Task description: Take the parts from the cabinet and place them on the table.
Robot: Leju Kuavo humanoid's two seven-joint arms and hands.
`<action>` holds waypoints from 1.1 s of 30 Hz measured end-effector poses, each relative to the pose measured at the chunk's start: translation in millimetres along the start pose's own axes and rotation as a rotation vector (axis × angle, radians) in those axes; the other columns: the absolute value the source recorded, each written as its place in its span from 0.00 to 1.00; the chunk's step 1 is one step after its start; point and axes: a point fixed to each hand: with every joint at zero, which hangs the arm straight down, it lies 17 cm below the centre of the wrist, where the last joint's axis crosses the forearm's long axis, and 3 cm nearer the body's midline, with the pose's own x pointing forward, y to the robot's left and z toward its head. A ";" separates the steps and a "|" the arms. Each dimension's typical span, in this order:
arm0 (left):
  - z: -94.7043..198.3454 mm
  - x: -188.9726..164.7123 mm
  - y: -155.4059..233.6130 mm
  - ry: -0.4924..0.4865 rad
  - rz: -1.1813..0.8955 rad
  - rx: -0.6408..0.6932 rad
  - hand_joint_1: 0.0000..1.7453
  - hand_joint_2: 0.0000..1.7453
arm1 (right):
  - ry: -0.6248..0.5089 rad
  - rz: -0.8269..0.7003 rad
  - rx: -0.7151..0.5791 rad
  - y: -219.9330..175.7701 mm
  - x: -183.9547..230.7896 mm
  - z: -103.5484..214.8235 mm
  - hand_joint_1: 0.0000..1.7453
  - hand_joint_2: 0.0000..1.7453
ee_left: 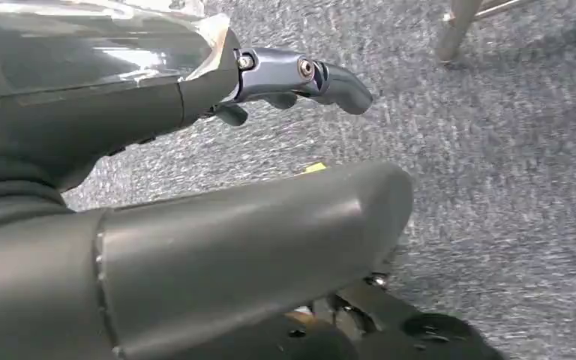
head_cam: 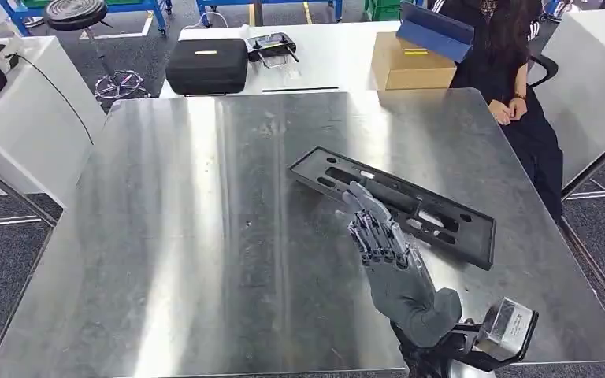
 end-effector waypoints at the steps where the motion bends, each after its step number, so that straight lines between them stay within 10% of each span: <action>1: -0.6 0.1 2.2 -0.001 -0.001 0.002 0.00 0.00 | 0.000 0.000 0.001 0.4 -0.5 -0.2 0.00 0.00; 33: -2.8 1.7 9.4 -0.012 -0.019 -0.004 0.00 0.00 | 0.016 0.065 -0.049 -12.2 -8.7 -3.7 0.00 0.00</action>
